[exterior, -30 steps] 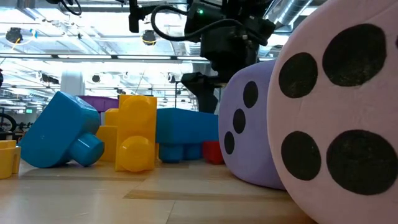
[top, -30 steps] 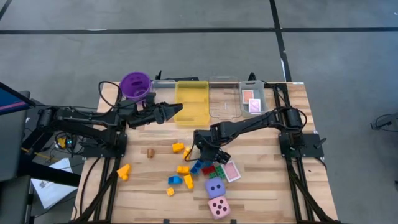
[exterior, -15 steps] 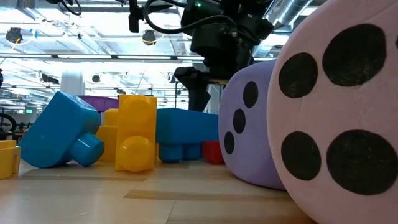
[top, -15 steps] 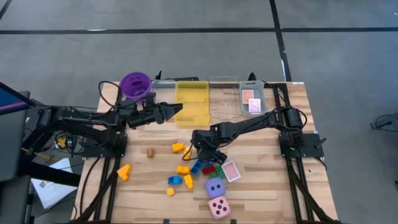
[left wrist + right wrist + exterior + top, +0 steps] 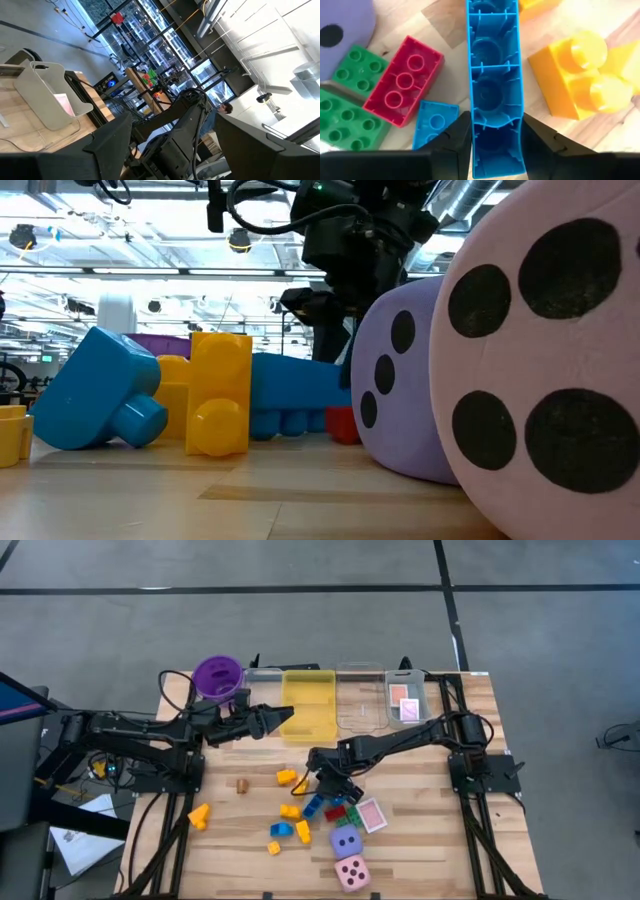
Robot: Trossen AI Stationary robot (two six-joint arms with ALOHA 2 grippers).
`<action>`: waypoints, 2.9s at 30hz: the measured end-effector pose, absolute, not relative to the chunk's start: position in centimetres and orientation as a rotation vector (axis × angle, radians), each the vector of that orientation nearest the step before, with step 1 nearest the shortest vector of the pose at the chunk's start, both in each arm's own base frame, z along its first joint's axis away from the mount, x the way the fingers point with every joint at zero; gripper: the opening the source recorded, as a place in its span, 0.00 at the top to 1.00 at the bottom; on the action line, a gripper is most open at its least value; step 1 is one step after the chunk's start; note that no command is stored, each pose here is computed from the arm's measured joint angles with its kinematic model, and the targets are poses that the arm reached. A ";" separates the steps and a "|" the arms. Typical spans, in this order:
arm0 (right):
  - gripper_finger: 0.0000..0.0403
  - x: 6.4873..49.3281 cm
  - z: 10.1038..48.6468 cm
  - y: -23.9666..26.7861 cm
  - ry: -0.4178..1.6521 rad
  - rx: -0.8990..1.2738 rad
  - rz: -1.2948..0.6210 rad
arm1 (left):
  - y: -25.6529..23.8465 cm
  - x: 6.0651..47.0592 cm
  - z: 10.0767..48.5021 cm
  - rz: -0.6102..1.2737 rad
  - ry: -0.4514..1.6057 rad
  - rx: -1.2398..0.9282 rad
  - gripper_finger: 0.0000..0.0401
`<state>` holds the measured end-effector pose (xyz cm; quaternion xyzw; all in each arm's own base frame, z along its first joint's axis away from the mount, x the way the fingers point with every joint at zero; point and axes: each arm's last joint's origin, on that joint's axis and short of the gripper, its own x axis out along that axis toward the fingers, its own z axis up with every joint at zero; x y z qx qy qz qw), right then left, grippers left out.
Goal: Pick & Place Toys
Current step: Put the big blue game piece into the white bin
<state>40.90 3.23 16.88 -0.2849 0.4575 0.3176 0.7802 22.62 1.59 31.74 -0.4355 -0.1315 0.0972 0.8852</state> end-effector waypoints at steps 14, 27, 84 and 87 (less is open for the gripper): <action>0.70 39.3 24.2 1.2 1.022 -0.286 0.305 | 1.6 22.6 31.9 0.207 -0.291 -0.907 0.31; 0.70 30.1 38.5 0.3 0.625 0.025 0.072 | 2.7 21.2 34.5 0.238 -0.514 -0.552 0.31; 0.64 37.6 40.4 -1.7 0.202 0.299 -0.029 | 2.5 22.9 33.6 0.182 -0.395 -0.301 0.47; 0.60 37.6 40.4 -1.8 0.202 0.299 -0.030 | 2.5 22.9 33.7 0.181 -0.398 -0.302 0.61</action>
